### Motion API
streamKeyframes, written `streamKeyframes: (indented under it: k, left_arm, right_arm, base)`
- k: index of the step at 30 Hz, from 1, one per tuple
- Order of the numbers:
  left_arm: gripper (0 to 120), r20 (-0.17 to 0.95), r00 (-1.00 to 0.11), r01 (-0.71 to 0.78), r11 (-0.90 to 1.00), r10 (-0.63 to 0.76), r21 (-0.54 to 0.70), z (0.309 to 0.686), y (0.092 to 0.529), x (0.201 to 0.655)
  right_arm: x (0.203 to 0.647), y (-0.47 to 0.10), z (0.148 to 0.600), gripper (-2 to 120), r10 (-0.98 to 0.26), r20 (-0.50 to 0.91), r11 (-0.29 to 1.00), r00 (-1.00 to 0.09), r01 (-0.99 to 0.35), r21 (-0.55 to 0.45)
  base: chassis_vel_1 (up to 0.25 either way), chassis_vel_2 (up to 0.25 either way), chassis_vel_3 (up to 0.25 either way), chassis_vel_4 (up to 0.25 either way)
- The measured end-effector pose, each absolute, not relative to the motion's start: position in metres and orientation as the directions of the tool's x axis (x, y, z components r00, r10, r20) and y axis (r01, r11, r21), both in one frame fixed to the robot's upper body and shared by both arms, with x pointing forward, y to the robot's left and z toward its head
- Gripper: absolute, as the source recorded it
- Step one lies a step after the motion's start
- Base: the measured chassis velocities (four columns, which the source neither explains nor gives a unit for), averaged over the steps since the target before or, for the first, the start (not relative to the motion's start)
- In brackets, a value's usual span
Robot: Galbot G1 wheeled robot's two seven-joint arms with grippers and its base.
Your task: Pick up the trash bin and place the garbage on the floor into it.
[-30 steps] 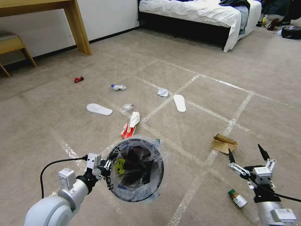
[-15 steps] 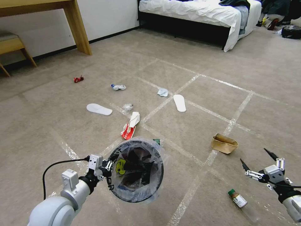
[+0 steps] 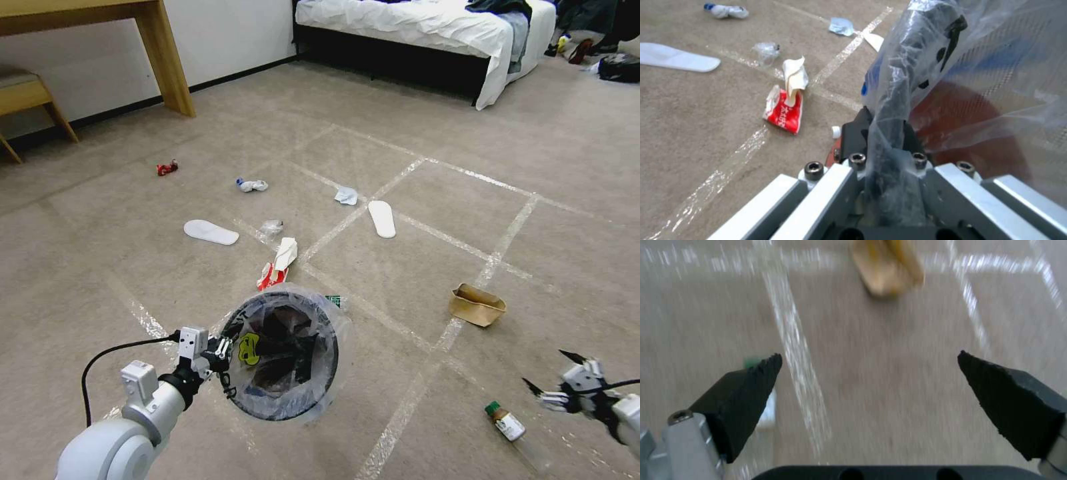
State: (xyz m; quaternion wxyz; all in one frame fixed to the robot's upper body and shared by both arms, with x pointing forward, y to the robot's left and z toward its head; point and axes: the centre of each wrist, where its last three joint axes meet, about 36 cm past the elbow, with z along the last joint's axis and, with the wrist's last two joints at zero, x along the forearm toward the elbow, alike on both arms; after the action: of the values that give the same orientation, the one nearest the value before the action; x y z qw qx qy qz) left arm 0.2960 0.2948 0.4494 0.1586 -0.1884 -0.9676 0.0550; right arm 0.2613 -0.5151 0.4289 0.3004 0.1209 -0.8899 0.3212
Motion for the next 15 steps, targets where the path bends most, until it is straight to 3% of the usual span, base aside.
streamKeyframes:
  k: [2,6,7,15]
  left_arm:
    - [1,0.279,-0.880,0.348,0.921,0.385,-0.173,0.448,0.296,0.303]
    - [1,0.274,-0.880,0.350,0.920,0.388,-0.179,0.447,0.296,0.307]
    - [1,0.274,-0.880,0.349,0.919,0.389,-0.184,0.446,0.297,0.311]
    - [1,0.284,-0.879,0.342,0.921,0.384,-0.185,0.443,0.302,0.315]
  right_arm:
    - [0.270,-0.549,0.444,100,0.012,0.714,0.765,-0.700,-0.454,-0.457]
    - [0.277,-0.567,0.440,100,0.013,0.768,0.797,-0.641,-0.457,-0.395]
    - [0.284,-0.581,0.428,100,0.008,0.816,0.841,-0.578,-0.438,-0.318]
    - [0.301,-0.590,0.378,100,-0.049,0.878,0.941,-0.475,-0.316,-0.118]
  base:
    - [0.000,0.000,0.000,0.000]
    - [0.000,0.000,0.000,0.000]
    - [0.000,0.000,0.000,0.000]
    - [0.000,0.000,0.000,0.000]
